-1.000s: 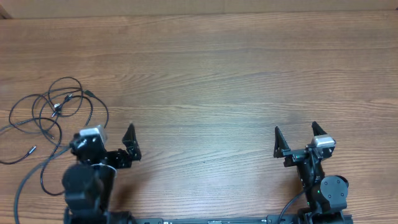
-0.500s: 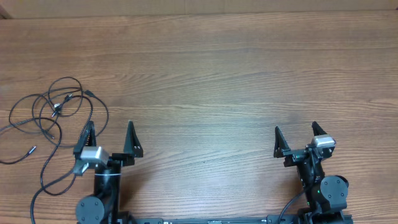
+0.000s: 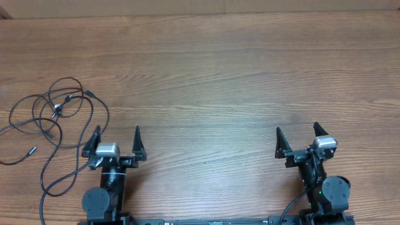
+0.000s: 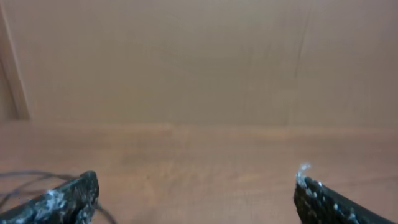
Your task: Untangle cables
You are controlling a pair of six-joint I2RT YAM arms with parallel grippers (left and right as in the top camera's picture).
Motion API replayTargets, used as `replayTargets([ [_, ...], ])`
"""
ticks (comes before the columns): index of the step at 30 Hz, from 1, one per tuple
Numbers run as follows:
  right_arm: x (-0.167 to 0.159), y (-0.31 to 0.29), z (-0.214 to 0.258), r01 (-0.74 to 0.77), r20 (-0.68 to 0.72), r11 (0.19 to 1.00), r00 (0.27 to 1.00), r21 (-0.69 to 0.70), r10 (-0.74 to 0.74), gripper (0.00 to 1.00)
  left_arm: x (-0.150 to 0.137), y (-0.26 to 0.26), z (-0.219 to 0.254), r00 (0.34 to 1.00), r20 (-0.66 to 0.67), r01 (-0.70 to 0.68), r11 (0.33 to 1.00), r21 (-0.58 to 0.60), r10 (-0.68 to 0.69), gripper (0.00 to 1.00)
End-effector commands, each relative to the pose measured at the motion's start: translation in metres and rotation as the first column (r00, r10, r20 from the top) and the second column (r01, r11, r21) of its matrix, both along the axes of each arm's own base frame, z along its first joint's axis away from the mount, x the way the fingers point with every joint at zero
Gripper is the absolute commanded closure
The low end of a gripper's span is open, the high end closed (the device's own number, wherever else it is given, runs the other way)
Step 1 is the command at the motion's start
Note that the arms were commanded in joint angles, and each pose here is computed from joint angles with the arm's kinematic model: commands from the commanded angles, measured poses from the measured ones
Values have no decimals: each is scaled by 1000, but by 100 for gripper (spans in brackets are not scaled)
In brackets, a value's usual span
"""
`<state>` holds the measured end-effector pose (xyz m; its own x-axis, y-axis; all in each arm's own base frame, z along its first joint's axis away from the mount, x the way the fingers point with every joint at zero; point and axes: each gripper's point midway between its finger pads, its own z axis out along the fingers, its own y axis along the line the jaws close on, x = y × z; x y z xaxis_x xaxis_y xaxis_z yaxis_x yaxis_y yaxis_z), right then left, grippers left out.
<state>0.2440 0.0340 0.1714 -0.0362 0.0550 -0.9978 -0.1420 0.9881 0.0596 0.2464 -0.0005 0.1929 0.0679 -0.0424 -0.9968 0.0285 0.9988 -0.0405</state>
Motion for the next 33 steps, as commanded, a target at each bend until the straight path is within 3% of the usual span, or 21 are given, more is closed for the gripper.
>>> replayTargets([
  [1,0,-2,-2,9,2,1000,1000,7,-9,0,0,-1,-21,997,-82,1,999,35,1,0],
  [3,0,-2,-2,9,3,1000,1000,8,-9,0,0,0,-36,990,-140,-1,999,33,5,0],
  [33,0,-2,-2,9,2,1000,1000,7,-9,0,0,0,-36,990,-139,0,999,33,5,0],
])
